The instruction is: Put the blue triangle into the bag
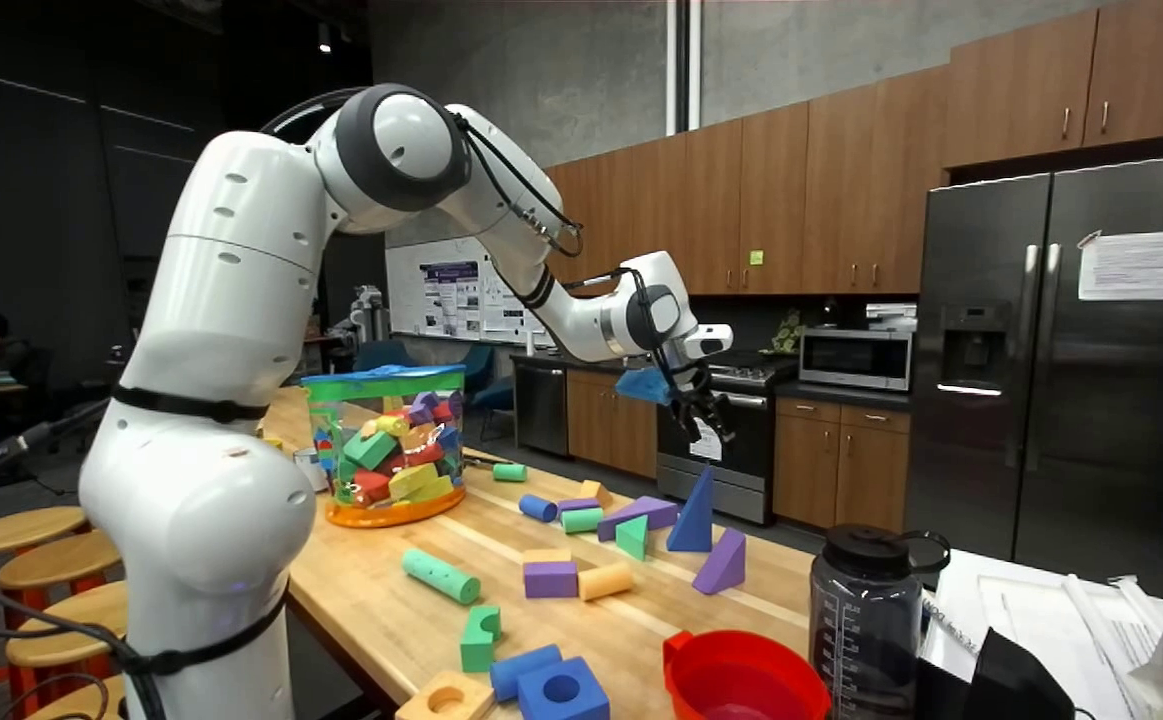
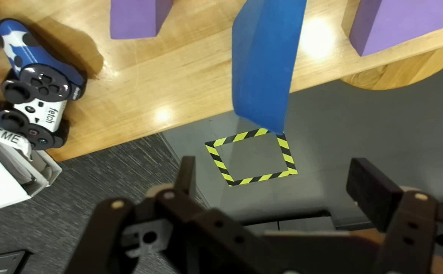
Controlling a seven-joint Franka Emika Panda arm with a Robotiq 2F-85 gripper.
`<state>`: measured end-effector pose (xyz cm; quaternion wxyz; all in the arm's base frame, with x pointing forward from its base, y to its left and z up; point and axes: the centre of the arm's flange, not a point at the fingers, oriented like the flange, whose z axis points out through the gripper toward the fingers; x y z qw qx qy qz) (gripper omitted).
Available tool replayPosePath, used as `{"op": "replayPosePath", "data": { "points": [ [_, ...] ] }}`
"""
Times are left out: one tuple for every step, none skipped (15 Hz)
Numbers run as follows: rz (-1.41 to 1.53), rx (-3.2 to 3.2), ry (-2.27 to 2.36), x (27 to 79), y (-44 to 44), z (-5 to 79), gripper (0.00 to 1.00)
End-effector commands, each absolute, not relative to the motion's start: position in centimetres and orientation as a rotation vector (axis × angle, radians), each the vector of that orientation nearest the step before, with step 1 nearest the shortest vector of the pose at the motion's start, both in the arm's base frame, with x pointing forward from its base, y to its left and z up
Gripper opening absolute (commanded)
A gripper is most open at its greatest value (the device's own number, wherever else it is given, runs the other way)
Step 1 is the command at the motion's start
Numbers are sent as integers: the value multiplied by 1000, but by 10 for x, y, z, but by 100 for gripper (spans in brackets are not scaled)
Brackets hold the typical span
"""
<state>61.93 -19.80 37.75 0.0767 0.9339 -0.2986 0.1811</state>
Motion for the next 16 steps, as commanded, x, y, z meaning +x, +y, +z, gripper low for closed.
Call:
{"op": "replayPosePath", "data": {
  "points": [
    [522,2756,-939,619,-205,366,100],
    [505,2741,-942,619,-207,360,100],
    [490,2729,-936,619,-207,352,100],
    [475,2717,-937,618,-208,348,100],
    [461,2710,-935,617,-208,343,100],
    [449,2709,-932,617,-207,337,100],
    [438,2711,-932,616,-205,333,100],
    [429,2724,-929,616,-203,328,100],
    [424,2734,-925,617,-200,325,100],
    [421,2743,-923,616,-197,323,100],
    [418,2751,-920,617,-194,320,100],
    [415,2753,-918,616,-192,319,100],
    [412,2756,-913,616,-189,318,100],
    [411,2758,-908,616,-187,317,100],
    [411,2759,-904,615,-185,317,100],
    [410,2761,-900,615,-183,316,100]
  ]
}}
